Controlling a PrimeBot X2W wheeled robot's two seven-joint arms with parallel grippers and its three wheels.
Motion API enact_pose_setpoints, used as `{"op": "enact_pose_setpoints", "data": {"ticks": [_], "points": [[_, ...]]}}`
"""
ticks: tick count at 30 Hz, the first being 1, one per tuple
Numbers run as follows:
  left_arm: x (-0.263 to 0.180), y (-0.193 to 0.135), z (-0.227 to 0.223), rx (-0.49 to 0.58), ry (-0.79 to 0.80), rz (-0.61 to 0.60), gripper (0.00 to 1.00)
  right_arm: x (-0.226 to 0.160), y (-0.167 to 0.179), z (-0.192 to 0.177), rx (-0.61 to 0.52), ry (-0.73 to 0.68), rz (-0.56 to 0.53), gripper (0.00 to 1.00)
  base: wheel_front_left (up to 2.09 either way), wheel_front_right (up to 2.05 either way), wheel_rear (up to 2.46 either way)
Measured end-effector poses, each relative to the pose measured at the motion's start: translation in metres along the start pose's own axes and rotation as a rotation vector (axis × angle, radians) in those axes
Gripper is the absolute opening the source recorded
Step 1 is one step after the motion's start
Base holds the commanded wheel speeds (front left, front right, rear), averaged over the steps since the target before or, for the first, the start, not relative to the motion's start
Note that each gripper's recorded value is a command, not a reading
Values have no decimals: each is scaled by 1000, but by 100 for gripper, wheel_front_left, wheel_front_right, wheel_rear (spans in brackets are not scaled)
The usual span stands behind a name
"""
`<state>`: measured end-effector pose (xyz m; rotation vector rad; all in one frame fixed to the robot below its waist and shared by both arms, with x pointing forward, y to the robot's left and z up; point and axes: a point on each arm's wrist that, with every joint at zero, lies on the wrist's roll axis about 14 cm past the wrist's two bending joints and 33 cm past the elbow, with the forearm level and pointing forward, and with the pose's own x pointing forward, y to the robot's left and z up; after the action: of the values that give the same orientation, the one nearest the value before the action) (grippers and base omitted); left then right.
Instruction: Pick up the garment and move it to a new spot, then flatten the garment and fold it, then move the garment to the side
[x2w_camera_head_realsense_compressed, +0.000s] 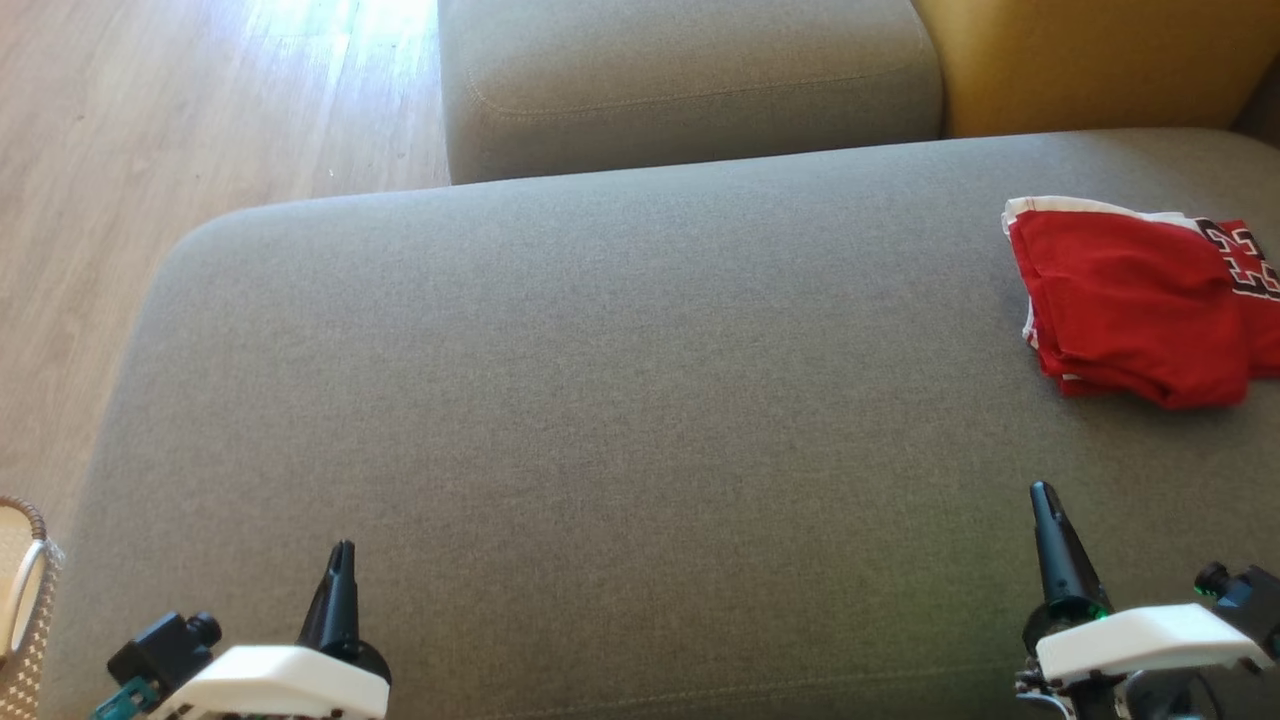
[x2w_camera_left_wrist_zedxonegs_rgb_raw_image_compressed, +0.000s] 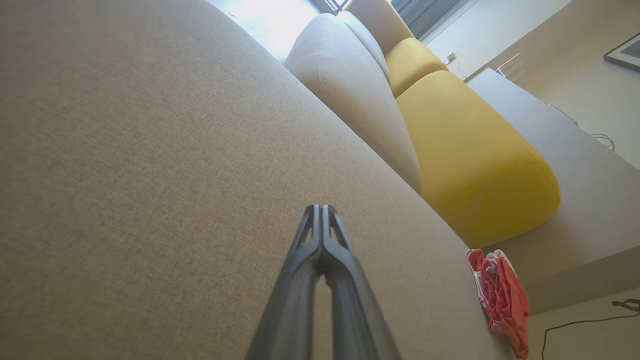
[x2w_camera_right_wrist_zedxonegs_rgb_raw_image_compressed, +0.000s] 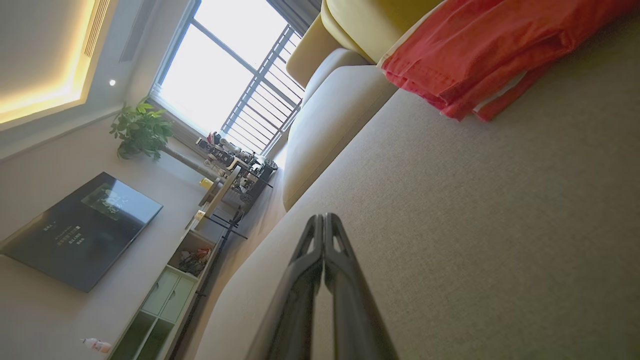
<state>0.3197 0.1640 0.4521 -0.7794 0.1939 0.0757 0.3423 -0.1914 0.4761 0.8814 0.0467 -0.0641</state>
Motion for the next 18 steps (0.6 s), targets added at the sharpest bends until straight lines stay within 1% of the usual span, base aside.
{"op": "enact_pose_setpoints", "data": {"ticks": [6,12,18], "points": [[2,6,2,-76,4,17,0,3,0,1,67,5,-5,0,0,0,0],[9,0,5,-149,10,-5,0,4,-5,0,131,12,-23,0,0,0,0],[12,5,7,-227,13,4,0,9,-3,2,201,11,-18,0,0,0,0]]}}
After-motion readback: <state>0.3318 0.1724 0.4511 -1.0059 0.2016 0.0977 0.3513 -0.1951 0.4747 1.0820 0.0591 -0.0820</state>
